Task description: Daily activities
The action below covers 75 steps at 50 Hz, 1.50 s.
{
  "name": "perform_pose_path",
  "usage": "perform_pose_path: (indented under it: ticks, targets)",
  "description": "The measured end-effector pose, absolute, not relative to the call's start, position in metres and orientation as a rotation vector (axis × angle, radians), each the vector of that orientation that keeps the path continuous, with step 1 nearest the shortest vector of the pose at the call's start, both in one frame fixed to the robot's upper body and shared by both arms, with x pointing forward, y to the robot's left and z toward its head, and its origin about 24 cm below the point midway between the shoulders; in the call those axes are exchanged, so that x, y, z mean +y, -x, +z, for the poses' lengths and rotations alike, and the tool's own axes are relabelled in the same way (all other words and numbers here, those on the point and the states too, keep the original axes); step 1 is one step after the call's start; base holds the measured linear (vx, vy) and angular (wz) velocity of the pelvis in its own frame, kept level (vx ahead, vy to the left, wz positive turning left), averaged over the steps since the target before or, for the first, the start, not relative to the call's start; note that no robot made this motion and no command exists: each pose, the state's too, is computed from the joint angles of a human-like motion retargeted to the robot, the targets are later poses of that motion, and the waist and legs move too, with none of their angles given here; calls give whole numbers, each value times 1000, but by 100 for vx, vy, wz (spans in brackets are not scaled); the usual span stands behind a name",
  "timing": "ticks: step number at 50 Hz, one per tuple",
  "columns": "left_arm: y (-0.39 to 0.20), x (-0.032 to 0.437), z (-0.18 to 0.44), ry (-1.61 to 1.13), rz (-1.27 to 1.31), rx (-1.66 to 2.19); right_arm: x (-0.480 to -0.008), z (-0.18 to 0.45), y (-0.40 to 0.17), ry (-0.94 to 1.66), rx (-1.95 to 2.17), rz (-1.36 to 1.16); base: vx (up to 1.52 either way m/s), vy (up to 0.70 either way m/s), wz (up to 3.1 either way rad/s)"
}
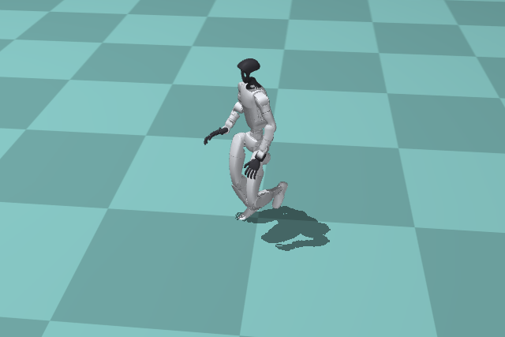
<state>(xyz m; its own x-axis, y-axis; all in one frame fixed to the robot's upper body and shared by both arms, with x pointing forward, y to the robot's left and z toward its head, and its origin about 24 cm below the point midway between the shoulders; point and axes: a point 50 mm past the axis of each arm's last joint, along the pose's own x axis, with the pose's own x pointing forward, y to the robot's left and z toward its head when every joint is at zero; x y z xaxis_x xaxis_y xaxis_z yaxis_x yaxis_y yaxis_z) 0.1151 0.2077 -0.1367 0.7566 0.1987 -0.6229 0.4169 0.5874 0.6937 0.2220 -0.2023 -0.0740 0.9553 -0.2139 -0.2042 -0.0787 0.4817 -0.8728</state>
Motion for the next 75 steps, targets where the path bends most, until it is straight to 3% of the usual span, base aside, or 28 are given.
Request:
perform_pose_path:
  ticks: [10, 18, 27, 35, 42, 49, 55, 61, 68, 75]
  targets:
    - [-188, 165, -100, -740, -73, 423, -199, -86, -219, 1105, 331, -20, -6, 3, 9]
    - [-270, 156, -4, -529, 95, -25, -225, -101, -198, 1110, 479, -93, -18, 6, 40]
    - [-303, 151, 71, -563, 120, -351, -245, -115, -167, 1076, 628, -144, -24, 8, 16]
    - [-315, 121, 83, -687, -24, -425, -249, -123, -152, 1030, 726, -128, -15, 4, 4]
    - [-312, 78, 56, -792, -262, -359, -246, -131, -144, 962, 799, -87, -2, 0, -1]
    - [-291, 61, -7, -911, -464, -115, -254, -127, -149, 923, 795, -107, 12, -7, -6]
    - [-251, 95, -79, -970, -451, 255, -256, -117, -163, 896, 725, -150, 22, -11, -23]
    - [-182, 172, -133, -989, -194, 678, -251, -105, -181, 911, 607, -172, 23, -12, -69]
    - [-91, 254, -151, -987, 160, 1067, -241, -83, -212, 952, 443, -145, 22, -10, -95]
    - [-11, 276, -153, -946, 319, 1311, -231, -60, -238, 994, 309, -104, 28, -5, -116]
